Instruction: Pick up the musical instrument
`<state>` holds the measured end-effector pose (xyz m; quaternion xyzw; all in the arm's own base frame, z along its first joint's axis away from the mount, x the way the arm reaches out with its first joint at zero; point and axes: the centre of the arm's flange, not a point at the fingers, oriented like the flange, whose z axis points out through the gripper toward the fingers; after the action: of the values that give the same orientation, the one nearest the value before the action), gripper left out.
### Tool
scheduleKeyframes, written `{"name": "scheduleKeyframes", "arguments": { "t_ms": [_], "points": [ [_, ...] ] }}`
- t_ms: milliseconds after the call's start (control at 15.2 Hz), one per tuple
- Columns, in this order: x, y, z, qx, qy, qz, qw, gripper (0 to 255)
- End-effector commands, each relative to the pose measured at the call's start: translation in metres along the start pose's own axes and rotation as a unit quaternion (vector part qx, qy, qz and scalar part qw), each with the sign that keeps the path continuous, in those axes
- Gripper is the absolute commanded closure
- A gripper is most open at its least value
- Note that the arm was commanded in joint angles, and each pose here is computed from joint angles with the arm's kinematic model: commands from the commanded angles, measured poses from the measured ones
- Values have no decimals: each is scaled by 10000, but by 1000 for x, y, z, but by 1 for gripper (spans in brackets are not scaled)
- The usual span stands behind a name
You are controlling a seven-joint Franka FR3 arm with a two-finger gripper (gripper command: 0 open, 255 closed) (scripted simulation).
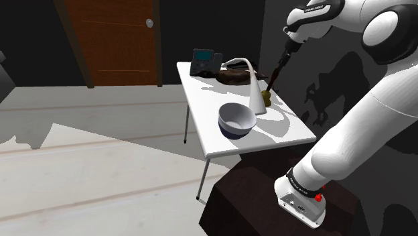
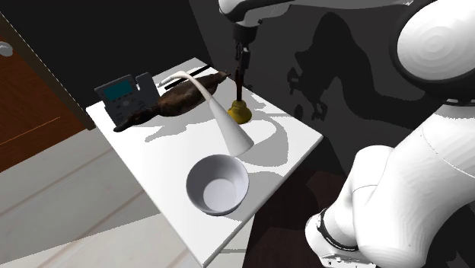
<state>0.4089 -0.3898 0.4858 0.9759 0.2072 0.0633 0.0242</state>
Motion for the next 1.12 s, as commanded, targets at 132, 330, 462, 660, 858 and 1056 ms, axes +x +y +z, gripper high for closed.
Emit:
{"name": "scheduleKeyframes", "arguments": {
  "t_ms": [132, 330, 462, 660, 858, 1056],
  "points": [
    [-2, -1, 20, -5, 4, -6, 10000, 0],
    [-3, -1, 29, -5, 4, -6, 10000, 0],
    [-3, -2, 29, -5, 4, -6, 10000, 255],
    [-3, -2, 29, -5, 3, -7, 10000, 255],
    [-3, -2, 29, -5, 3, -7, 10000, 255],
    [-3, -1, 23, -5, 4, -6, 10000, 255]
  ]
}}
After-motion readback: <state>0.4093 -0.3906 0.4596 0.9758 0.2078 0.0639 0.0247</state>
